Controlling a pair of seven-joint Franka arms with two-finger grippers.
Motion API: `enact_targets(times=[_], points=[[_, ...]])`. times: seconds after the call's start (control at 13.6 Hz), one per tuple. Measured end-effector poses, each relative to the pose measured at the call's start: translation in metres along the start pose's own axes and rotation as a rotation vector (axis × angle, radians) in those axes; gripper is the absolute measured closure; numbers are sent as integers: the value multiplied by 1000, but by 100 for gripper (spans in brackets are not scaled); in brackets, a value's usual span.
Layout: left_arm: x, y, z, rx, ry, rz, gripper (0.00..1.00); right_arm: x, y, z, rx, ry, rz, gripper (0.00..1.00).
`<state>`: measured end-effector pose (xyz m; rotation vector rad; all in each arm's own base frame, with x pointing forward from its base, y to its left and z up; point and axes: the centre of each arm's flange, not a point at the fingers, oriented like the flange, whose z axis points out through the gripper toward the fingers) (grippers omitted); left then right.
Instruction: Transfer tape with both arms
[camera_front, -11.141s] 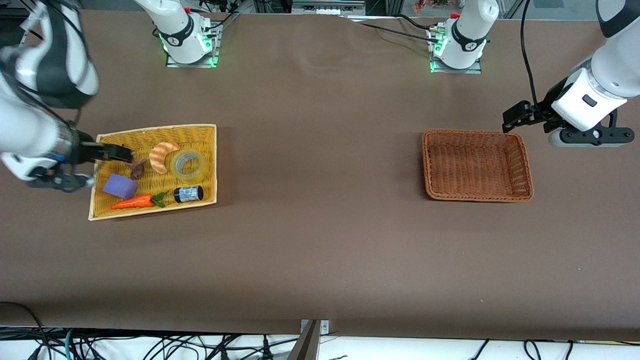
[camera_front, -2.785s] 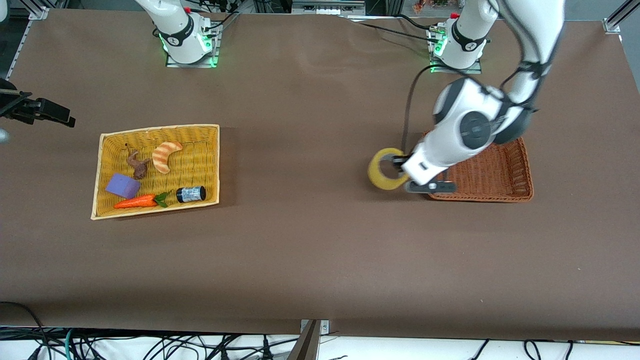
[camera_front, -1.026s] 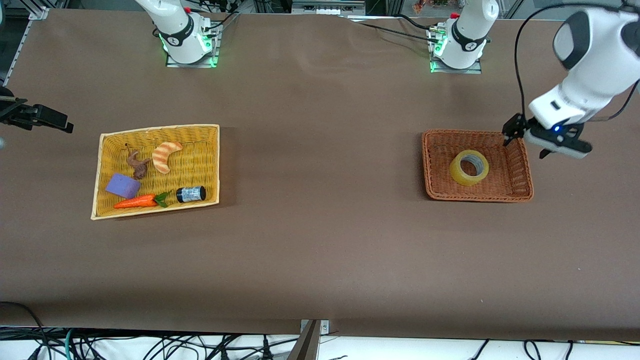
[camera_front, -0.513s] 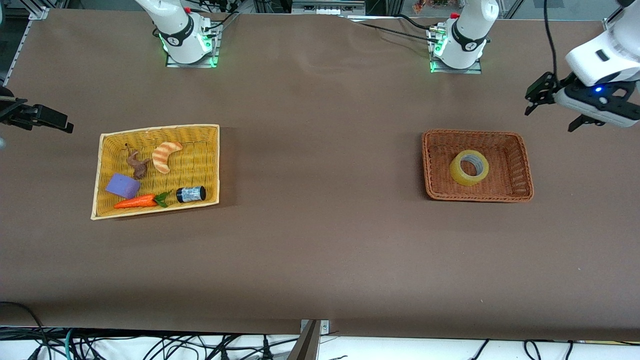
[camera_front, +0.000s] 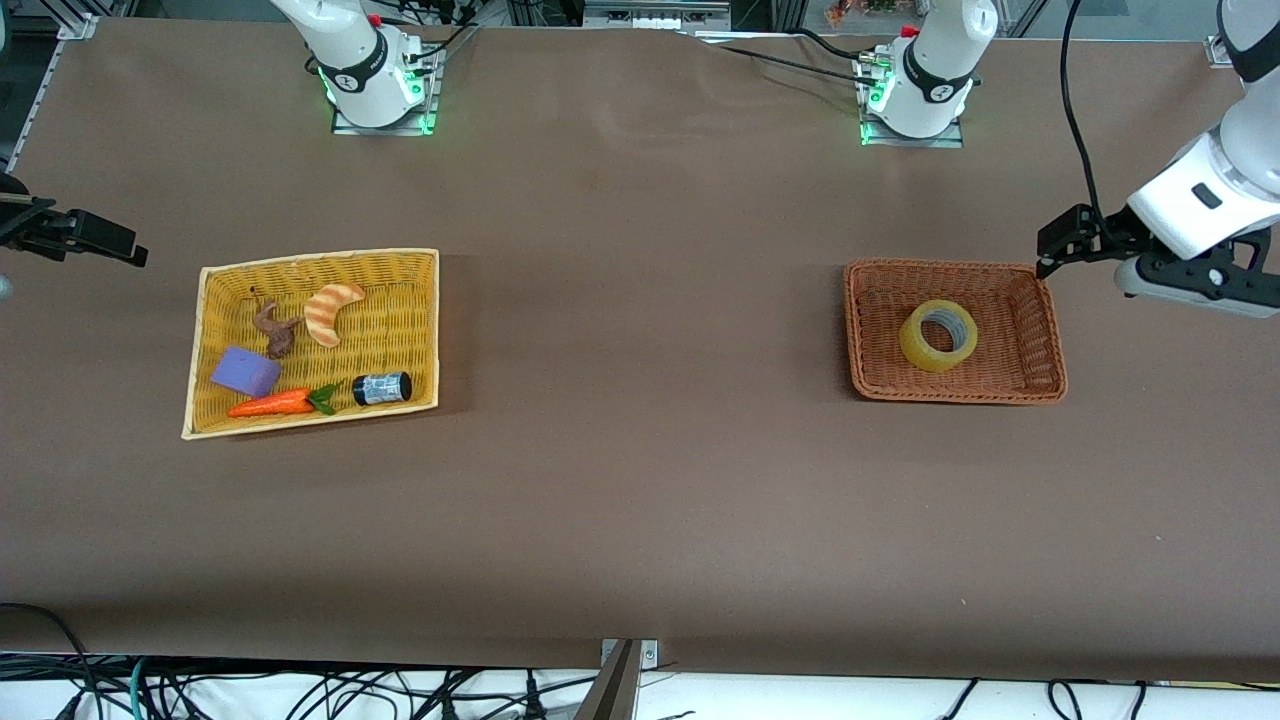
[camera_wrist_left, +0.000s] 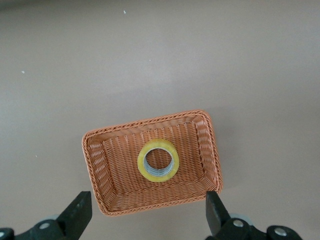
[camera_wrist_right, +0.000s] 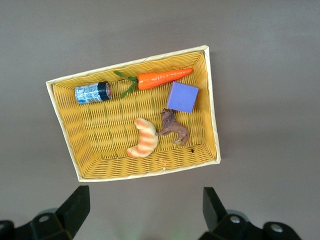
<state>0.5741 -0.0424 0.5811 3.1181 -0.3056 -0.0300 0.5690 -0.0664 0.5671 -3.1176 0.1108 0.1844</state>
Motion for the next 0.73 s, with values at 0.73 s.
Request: enact_targets(times=[0.73], points=[[1, 7, 0, -18, -30, -6, 0, 1, 0, 1, 0, -2, 0, 0]])
